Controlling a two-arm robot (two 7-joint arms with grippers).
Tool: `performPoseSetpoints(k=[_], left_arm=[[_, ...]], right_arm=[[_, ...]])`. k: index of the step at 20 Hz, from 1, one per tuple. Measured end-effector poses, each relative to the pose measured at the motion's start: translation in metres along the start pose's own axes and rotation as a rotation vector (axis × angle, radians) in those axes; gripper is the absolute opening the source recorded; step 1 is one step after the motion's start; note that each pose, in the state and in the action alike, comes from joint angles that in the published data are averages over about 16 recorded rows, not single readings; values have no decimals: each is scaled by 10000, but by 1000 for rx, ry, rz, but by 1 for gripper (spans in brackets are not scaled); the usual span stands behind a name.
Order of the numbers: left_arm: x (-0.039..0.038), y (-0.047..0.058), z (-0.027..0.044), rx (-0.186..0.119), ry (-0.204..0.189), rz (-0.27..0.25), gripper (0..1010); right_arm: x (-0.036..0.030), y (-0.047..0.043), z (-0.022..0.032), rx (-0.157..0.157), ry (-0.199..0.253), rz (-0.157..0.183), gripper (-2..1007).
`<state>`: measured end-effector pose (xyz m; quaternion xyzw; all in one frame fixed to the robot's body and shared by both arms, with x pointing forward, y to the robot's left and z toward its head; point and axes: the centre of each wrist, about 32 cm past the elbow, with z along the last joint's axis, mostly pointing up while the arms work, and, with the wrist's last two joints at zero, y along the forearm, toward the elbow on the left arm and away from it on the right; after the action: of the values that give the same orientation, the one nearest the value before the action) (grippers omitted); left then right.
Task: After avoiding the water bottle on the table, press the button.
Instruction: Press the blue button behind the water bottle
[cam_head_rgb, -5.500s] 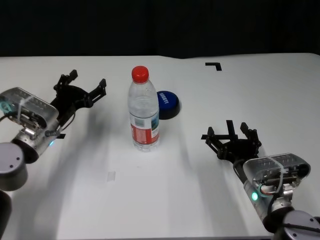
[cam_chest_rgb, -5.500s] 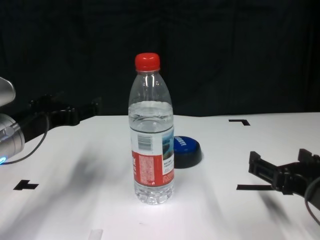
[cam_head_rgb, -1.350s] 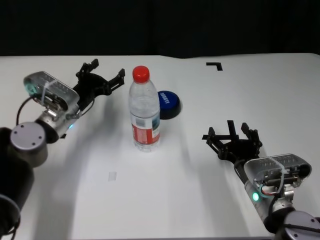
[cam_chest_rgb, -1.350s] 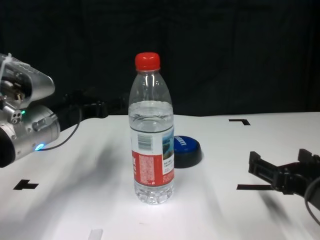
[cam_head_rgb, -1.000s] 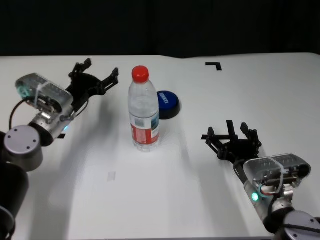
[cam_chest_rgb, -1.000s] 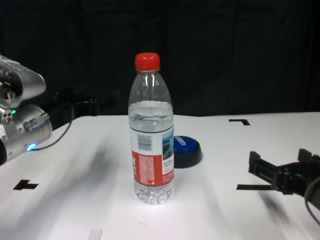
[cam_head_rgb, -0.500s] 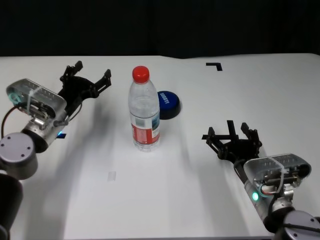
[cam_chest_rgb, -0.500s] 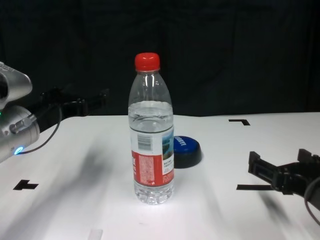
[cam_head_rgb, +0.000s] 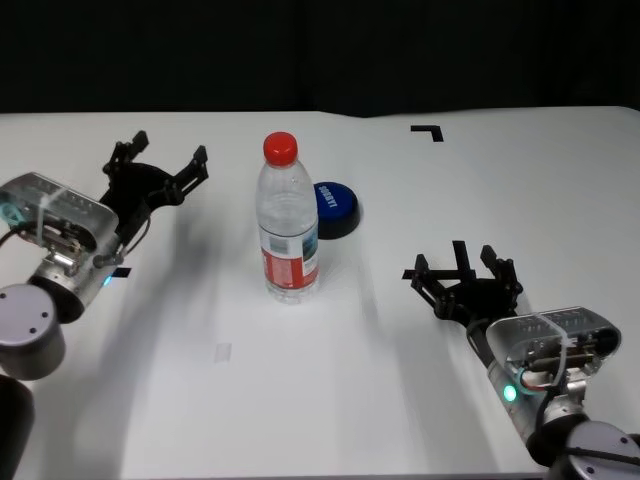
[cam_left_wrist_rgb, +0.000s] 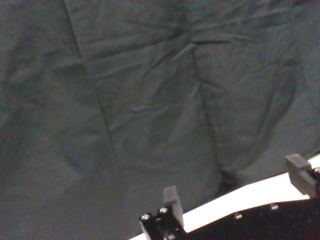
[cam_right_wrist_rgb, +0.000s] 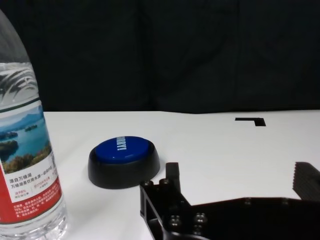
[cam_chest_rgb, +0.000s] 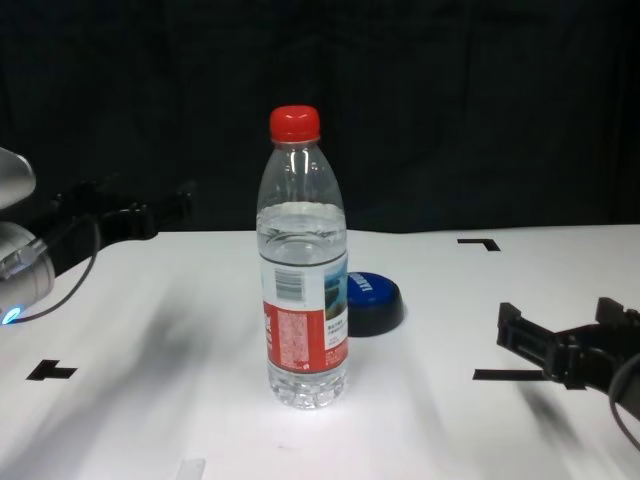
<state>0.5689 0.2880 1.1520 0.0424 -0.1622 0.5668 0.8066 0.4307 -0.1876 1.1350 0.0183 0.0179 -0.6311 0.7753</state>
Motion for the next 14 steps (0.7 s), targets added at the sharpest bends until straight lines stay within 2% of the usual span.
performPoseSetpoints(k=[14], left_arm=[[-49,249,37,6,12,51,1003]], right_arm=[[0,0,0,0,0,0,1003]])
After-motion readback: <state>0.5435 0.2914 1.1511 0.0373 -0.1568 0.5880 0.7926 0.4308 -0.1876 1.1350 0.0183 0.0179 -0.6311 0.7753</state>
